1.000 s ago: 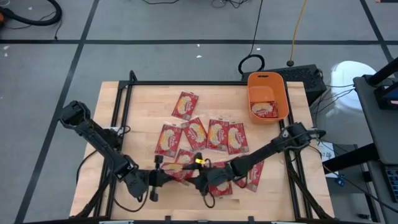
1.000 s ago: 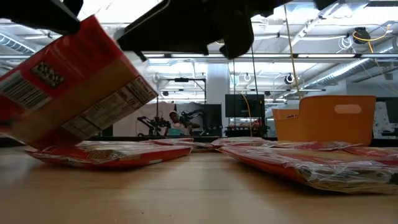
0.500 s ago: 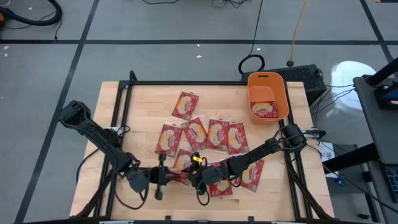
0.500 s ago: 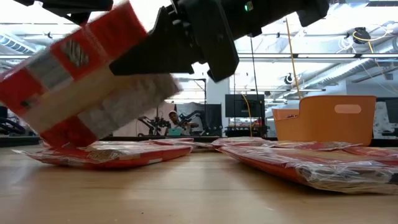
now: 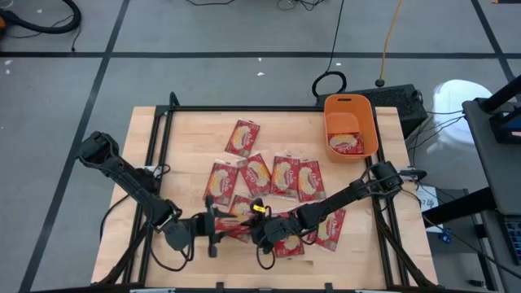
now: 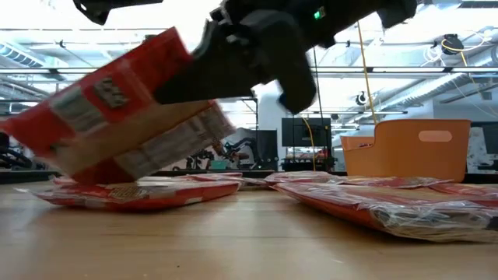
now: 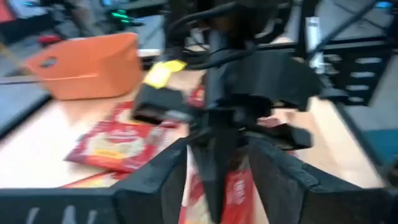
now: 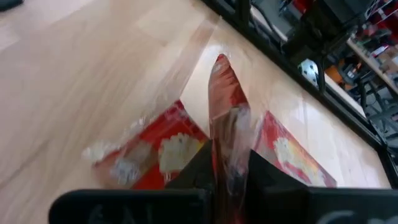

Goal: Sort popcorn bags into baskets
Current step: Put the red popcorn bag into the orange container

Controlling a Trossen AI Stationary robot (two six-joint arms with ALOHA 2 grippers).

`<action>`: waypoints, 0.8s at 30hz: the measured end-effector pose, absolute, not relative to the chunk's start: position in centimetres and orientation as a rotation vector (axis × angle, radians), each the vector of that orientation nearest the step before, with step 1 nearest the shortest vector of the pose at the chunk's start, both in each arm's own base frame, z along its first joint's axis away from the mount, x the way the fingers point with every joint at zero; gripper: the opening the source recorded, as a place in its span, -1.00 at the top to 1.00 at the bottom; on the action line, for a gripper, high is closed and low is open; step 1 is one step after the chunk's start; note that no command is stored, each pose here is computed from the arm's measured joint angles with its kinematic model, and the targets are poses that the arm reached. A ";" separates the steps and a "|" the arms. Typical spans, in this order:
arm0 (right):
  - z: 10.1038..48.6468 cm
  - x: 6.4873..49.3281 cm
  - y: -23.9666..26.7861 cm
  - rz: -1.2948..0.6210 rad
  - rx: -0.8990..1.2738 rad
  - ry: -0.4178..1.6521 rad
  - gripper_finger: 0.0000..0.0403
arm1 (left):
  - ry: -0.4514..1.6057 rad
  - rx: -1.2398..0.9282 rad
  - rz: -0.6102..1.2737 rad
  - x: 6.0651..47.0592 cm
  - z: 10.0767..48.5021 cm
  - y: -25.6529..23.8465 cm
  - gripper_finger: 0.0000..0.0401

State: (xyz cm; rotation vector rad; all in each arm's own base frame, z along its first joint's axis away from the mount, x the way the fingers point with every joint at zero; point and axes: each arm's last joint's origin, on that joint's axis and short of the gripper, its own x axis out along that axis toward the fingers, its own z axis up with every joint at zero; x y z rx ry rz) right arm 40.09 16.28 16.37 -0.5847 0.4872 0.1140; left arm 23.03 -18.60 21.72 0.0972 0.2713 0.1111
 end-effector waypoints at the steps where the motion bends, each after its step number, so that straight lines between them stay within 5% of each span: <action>1: 16.7 39.9 16.3 0.115 -0.581 0.498 0.92 | 0.266 0.102 0.132 23.0 21.7 -18.6 0.07; 14: 22.5 35.0 13.7 0.017 -0.539 0.544 0.93 | 0.293 0.052 0.253 23.4 21.1 -17.4 0.00; 24: 23.3 27.2 10.7 -0.011 -0.389 0.450 0.93 | 0.331 -0.010 0.330 24.1 20.4 -16.0 -0.39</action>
